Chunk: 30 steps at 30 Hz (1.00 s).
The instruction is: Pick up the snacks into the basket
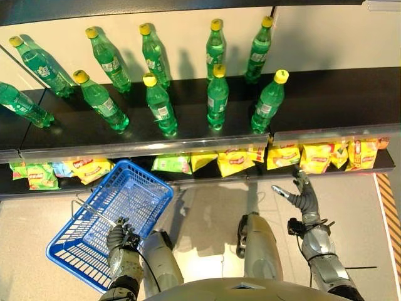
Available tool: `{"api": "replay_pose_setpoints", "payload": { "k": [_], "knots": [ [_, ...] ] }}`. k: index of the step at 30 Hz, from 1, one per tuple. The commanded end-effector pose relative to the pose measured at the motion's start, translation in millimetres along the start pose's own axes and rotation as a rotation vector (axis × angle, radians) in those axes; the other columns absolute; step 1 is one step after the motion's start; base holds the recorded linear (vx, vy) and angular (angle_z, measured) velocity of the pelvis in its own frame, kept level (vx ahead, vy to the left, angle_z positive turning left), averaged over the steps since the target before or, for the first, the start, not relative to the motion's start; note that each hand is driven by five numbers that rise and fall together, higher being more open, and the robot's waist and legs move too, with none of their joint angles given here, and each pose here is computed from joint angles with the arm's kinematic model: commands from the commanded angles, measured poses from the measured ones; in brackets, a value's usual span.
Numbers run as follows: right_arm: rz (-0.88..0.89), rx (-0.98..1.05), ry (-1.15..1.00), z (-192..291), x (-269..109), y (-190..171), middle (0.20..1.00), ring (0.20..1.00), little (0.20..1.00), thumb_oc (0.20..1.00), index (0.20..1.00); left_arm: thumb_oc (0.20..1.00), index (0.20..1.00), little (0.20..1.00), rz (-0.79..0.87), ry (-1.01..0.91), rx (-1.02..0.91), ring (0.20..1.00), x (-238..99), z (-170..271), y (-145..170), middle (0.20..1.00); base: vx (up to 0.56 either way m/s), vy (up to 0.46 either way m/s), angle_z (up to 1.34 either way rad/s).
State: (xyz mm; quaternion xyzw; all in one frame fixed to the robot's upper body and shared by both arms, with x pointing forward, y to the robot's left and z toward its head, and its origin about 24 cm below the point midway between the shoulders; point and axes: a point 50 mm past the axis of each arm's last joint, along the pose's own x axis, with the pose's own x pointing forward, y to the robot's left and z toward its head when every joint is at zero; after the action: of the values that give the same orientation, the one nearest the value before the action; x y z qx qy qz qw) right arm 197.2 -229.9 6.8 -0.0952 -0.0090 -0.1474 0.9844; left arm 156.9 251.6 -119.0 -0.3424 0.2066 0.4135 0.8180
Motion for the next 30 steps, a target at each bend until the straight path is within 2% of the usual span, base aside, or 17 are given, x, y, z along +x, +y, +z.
{"api": "replay_pose_setpoints", "payload": {
  "k": [1, 9, 16, 30],
  "knots": [
    [-0.067, 0.099, -0.207, 37.9, 6.7, -9.4, 1.000, 1.000, 1.000, 1.000, 1.000, 0.200, 0.200, 0.200, -0.041, -0.092, -0.025, 0.200, 0.7, 14.2, -5.7, 0.200, 0.05, 0.004, 0.00],
    [-0.117, 0.113, -0.368, 70.8, 11.2, -19.9, 1.000, 1.000, 1.000, 1.000, 1.000, 0.200, 0.200, 0.200, -0.058, -0.101, -0.039, 0.200, -0.4, 15.4, -6.4, 0.200, 0.02, -0.001, -0.01],
    [-0.079, 0.033, -0.347, 71.9, 35.3, -12.6, 1.000, 1.000, 1.000, 1.000, 1.000, 0.200, 0.200, 0.200, -0.107, -0.085, -0.021, 0.200, -2.4, 12.6, -11.7, 0.200, 0.00, 0.000, 0.00],
    [-0.128, 0.042, -0.342, 83.0, 76.8, -4.9, 1.000, 1.000, 1.000, 1.000, 1.000, 0.200, 0.200, 0.200, -0.138, -0.058, 0.030, 0.200, -3.7, 11.0, -10.7, 0.200, 0.00, -0.006, 0.05]
  ]
}}
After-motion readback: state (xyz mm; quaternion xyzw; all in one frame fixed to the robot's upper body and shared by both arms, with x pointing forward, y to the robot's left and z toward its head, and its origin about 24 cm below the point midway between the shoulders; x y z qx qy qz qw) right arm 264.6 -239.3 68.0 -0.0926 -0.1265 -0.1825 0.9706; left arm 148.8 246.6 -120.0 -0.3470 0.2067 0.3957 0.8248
